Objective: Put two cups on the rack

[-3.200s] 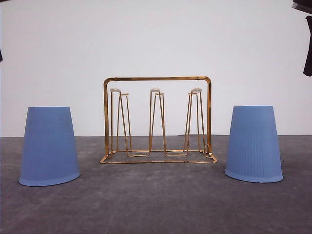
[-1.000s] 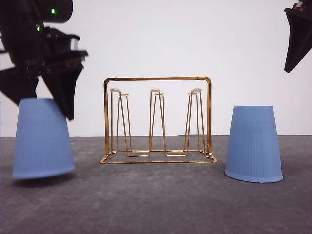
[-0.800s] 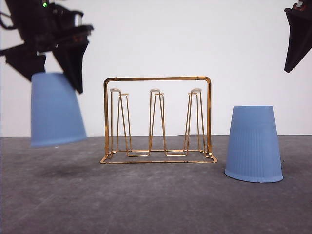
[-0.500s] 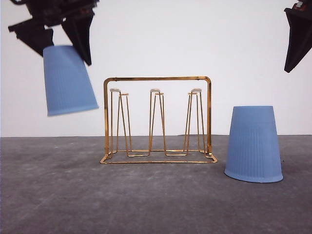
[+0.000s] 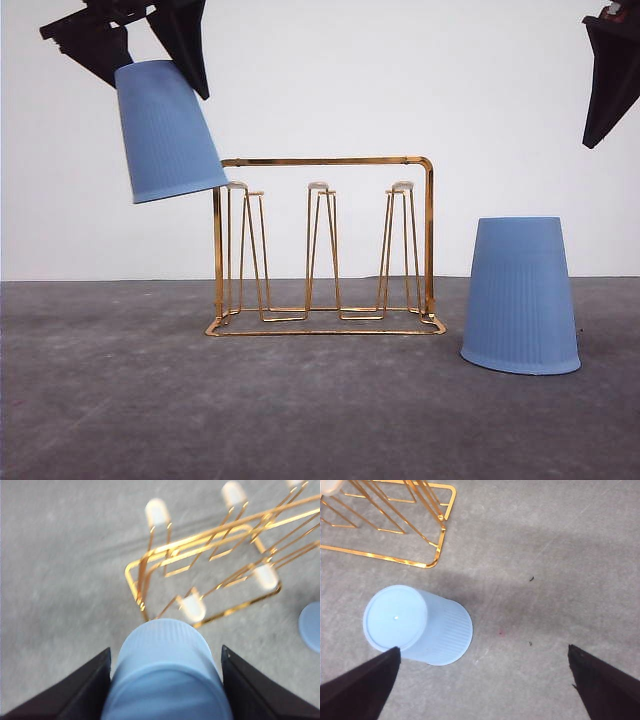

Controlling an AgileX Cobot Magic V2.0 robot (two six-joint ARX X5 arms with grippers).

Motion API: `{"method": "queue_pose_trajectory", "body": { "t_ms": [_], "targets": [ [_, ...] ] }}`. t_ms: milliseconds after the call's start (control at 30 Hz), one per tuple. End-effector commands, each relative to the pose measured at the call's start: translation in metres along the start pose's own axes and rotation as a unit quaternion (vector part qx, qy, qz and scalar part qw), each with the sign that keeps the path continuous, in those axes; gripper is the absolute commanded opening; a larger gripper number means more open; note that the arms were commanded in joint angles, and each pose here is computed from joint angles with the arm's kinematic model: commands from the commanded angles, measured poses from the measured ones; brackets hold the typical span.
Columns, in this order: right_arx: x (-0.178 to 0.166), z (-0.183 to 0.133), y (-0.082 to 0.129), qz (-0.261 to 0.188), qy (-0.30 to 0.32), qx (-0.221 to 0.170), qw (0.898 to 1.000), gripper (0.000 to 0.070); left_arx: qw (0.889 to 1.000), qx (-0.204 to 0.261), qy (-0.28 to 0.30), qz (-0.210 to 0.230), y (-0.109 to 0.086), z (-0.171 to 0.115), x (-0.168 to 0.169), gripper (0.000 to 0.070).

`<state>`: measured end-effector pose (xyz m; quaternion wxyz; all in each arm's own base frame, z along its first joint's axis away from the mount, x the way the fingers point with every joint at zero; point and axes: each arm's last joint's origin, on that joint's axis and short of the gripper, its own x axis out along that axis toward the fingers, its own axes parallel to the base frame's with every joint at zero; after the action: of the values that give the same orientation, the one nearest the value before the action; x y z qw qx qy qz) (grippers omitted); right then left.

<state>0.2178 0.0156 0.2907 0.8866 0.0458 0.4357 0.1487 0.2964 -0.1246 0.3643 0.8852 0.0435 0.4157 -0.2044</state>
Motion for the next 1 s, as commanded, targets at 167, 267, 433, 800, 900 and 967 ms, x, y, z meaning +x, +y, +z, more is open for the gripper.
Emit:
{"method": "queue_pose_trajectory", "body": {
  "t_ms": [167,267,433,800,900,967],
  "targets": [
    [0.000,0.004,0.001,0.001,-0.010,-0.007,1.000,0.0700,0.999,0.007,-0.038,-0.009,-0.005,0.012,-0.002,0.0348],
    [0.000,0.005,0.001,0.001,-0.013,-0.008,1.000,0.0700,0.999,0.005,-0.040,-0.010,-0.006,0.013,-0.002,0.0348],
    [0.000,0.006,0.001,0.001,-0.017,-0.009,1.000,0.0700,0.999,0.006,-0.046,-0.010,-0.006,0.015,-0.006,0.0348],
    [0.000,0.006,0.001,0.001,-0.017,-0.009,1.000,0.0700,0.995,0.010,-0.094,-0.013,-0.008,0.028,-0.010,0.0348],
    [0.000,0.006,0.001,0.001,-0.017,-0.009,1.000,0.0700,0.996,0.011,-0.091,-0.015,-0.009,0.029,-0.002,0.0349],
    [0.000,0.006,0.001,0.001,-0.018,-0.009,1.000,0.0700,0.996,0.012,-0.088,-0.015,-0.009,0.031,0.007,0.0349]
  ]
}}
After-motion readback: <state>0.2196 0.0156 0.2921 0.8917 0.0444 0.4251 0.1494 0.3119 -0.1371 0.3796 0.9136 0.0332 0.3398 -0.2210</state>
